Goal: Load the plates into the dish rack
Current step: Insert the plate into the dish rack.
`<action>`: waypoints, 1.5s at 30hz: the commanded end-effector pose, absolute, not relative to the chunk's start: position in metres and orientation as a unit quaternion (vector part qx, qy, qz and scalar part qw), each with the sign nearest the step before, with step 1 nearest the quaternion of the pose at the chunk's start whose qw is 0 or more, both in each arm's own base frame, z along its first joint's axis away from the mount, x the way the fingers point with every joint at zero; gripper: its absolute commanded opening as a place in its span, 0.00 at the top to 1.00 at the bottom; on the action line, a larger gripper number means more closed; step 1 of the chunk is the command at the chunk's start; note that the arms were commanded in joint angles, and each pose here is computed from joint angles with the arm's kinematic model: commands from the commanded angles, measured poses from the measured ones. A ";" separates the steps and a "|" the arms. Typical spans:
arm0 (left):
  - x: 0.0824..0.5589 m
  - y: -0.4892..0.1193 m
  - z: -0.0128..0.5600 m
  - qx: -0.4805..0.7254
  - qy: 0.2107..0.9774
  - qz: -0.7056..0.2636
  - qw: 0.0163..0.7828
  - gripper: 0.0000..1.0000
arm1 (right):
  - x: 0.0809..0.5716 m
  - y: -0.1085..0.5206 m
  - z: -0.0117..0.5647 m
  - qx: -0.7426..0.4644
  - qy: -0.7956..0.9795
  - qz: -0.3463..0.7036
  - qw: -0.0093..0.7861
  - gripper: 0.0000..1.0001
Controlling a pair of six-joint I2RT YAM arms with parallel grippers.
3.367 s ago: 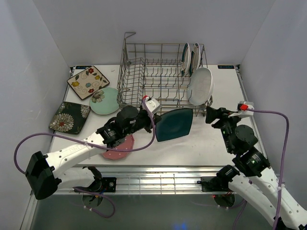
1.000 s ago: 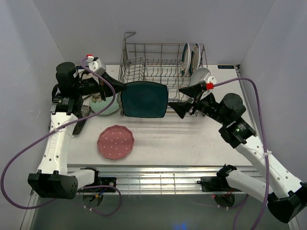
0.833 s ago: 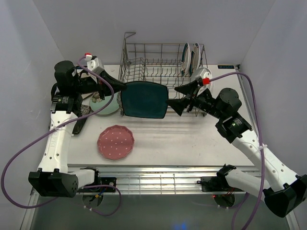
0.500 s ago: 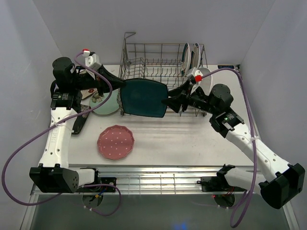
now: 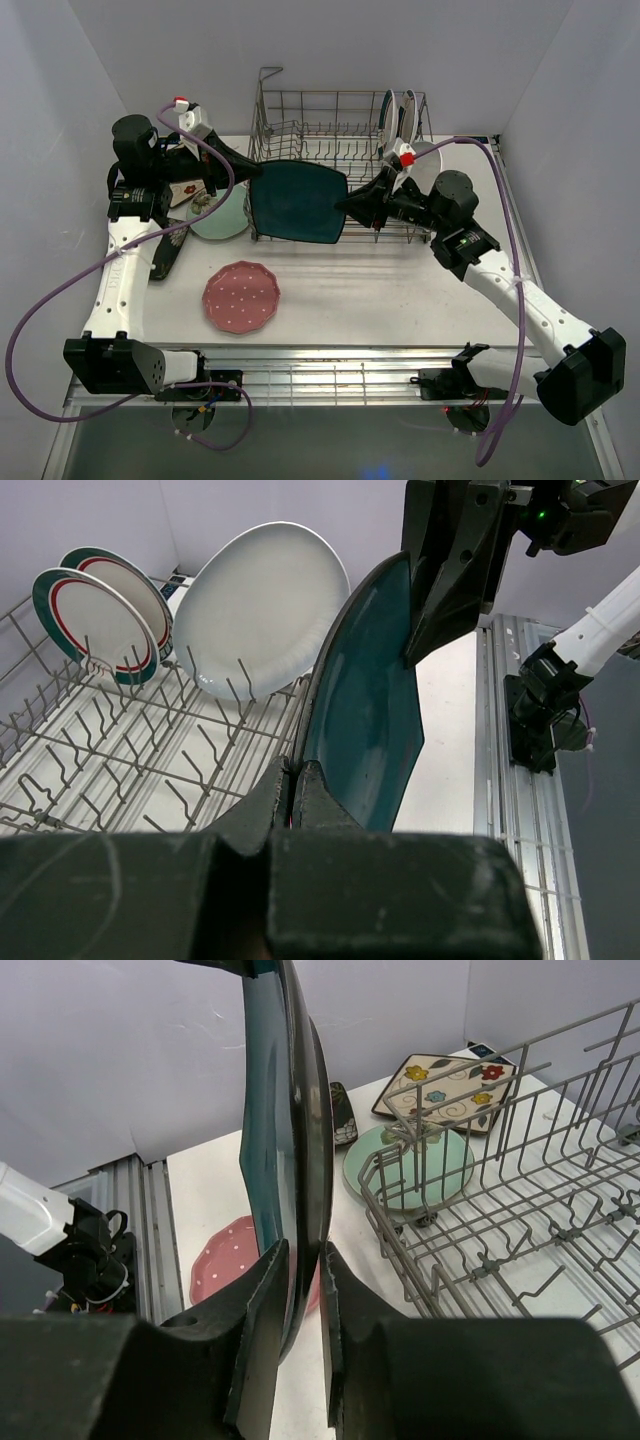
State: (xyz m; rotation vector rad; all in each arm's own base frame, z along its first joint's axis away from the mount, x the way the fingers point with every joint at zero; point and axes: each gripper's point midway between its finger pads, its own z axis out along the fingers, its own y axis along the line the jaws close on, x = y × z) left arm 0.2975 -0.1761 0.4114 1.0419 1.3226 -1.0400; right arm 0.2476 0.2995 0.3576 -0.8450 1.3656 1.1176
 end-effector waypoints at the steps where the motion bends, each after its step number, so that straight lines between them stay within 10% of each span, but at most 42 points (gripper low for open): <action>1: 0.289 -0.175 0.441 0.458 0.530 -0.414 0.581 1.00 | 0.236 0.303 0.397 -0.377 0.525 0.493 0.582 0.76; 25: 0.301 -0.172 0.430 0.443 0.540 -0.392 0.598 0.99 | 0.259 0.304 0.398 -0.329 0.547 0.483 0.599 0.92; 45: 0.317 -0.160 0.443 0.403 0.557 -0.333 0.646 0.15 | 0.305 0.288 0.449 -0.195 0.561 0.458 0.662 0.92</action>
